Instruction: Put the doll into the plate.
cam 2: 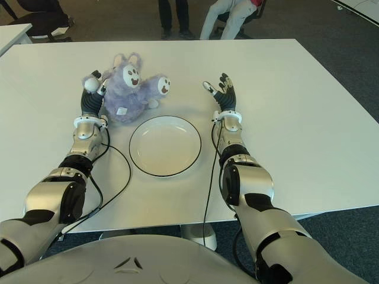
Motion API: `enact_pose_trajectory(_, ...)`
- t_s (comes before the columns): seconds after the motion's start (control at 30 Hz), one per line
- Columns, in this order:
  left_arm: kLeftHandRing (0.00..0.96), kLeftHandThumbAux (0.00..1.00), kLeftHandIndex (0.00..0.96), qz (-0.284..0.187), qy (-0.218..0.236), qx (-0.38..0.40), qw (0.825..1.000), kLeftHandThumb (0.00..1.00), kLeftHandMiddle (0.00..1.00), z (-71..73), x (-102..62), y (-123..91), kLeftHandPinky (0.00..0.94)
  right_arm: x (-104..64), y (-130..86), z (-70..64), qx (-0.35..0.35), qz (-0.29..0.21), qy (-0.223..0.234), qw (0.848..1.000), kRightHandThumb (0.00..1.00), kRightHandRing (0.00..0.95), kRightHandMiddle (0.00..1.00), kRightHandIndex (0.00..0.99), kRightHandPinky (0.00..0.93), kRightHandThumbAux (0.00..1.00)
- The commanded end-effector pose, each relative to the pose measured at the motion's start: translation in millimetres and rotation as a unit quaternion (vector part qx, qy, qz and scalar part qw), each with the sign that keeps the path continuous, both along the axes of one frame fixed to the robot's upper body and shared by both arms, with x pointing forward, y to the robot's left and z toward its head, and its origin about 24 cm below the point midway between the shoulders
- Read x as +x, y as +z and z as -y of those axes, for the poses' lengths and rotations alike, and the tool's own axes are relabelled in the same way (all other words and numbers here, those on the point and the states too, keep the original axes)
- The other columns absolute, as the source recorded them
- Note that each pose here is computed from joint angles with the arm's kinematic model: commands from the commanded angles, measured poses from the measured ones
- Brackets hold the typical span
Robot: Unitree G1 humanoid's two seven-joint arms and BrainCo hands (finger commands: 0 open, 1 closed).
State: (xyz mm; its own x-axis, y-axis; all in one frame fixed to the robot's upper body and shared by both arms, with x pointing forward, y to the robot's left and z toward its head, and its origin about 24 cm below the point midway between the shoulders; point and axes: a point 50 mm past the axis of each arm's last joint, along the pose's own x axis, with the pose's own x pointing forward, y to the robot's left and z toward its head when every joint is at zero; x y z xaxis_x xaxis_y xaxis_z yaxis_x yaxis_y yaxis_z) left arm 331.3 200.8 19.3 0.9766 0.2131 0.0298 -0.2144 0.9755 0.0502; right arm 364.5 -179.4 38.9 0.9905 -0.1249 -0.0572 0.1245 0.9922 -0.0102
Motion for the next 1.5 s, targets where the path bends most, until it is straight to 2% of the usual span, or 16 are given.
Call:
enact_pose_trajectory(0.03, 0.076, 0.461, 0.0, -0.094, 0.006, -0.006, 0.996, 0.0, 0.063, -2.0, -35.7, -50.1, 0.085, -28.4, -49.0, 0.1, 0.013, -0.1, -0.006, 0.995, 0.056, 0.011, 0.021, 0.007, 0.006, 0.671)
enact_pose_trajectory(0.53, 0.092, 0.473, 0.0, -0.092, 0.009, -0.009, 0.996, 0.0, 0.074, -1.7, -34.7, -49.3, 0.12, -27.7, -48.3, 0.2, 0.012, -0.1, -0.005, 0.995, 0.061, 0.016, 0.024, 0.006, 0.017, 0.675)
enact_pose_trajectory(1.5, 0.101, 0.468, 0.0, -0.089, 0.008, -0.009, 0.996, 0.0, 0.083, -1.7, -34.7, -48.6, 0.117, -27.2, -47.6, 0.1, 0.013, -0.099, -0.005, 0.995, 0.063, 0.01, 0.018, 0.006, 0.009, 0.669)
